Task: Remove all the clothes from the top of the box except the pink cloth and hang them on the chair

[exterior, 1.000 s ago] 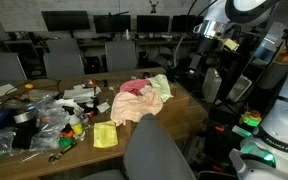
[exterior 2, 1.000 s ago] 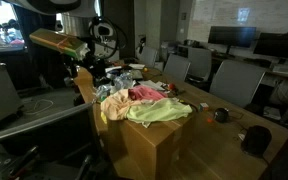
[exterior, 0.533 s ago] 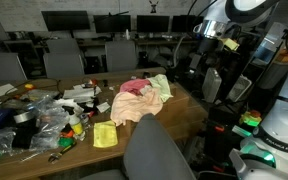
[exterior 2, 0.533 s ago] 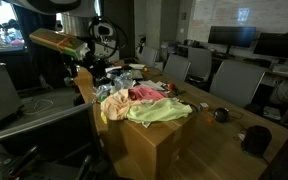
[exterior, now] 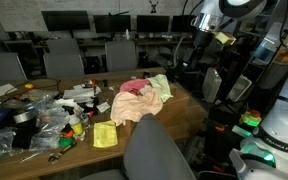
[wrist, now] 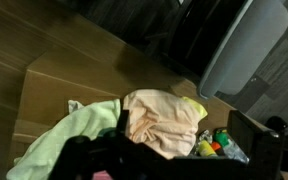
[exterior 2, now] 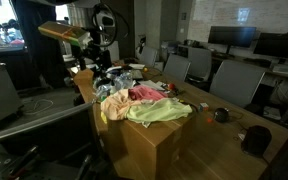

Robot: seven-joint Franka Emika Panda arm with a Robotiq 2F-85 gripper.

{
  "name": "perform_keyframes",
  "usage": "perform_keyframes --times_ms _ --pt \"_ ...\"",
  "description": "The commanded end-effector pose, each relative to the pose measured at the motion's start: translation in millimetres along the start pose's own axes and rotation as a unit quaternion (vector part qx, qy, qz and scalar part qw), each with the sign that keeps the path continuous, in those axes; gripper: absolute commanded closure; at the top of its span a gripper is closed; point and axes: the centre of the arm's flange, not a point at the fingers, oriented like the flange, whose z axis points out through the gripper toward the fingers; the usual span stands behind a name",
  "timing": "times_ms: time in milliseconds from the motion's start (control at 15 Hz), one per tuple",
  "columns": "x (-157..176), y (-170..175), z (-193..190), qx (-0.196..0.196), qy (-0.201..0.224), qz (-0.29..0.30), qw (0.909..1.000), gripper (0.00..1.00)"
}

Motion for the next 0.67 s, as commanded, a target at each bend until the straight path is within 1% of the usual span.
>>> perform_keyframes --times_ms 0,200,467,600 --pt "69 -3 -8 -0.023 0.033 0.069 0.9968 0.0" --pt "108 -1 -5 -0.032 0.051 0.122 0.9907 0.0" --pt "150 7 10 -0.04 0.064 0.19 0.9789 0.0" --pt "170 12 21 -0.044 0.07 0.222 0.9716 0.0"
